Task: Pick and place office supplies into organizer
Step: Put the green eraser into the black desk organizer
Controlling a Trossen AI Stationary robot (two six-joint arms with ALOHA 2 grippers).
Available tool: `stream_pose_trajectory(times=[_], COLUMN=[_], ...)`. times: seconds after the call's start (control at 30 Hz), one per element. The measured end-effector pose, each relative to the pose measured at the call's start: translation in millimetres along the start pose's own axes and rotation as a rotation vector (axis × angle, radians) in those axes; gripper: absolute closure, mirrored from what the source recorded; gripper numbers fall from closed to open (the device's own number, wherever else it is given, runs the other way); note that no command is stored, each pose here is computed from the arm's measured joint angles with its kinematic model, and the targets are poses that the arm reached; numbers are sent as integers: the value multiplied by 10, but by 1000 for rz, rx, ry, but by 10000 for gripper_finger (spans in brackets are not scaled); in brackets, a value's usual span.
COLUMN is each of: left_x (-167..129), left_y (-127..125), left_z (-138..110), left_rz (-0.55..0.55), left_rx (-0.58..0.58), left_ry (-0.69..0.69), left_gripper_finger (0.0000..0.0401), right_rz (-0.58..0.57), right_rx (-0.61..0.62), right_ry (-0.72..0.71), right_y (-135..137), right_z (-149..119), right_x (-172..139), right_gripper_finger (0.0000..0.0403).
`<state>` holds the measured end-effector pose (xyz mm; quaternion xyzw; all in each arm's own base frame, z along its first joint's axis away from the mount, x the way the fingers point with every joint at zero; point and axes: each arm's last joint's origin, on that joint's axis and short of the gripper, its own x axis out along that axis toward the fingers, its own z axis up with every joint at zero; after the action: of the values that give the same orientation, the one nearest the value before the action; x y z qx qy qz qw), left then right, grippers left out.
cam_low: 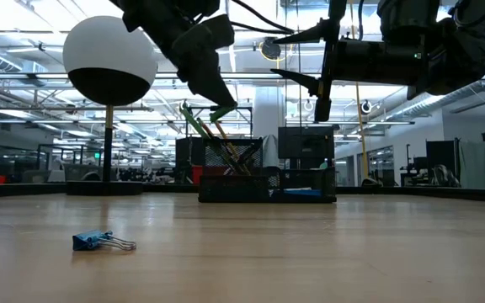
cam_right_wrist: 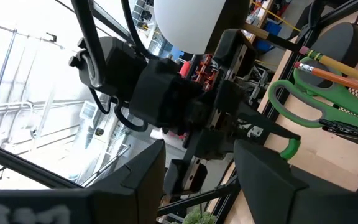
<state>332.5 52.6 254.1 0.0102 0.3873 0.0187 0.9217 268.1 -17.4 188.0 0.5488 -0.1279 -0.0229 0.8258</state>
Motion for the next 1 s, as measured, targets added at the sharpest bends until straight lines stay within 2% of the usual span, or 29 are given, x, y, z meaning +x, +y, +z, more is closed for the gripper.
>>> stream_pose_trajectory(times=[0.53, 0.77, 1.0], left_x=[36, 35, 35], left_y=[15, 43, 37], left_z=[18, 15, 15], left_rz=[6, 76, 52], left_rx=[9, 10, 23], left_ry=[-23, -14, -16], left_gripper_finger=[352, 352, 352], right_rz=[0, 0, 0], right_rx=[0, 0, 0], right_ry=[0, 0, 0], right_y=[0, 0, 0], right_z=[-1, -1, -1], right_x=[0, 0, 0], right_gripper_finger=[222, 222, 222])
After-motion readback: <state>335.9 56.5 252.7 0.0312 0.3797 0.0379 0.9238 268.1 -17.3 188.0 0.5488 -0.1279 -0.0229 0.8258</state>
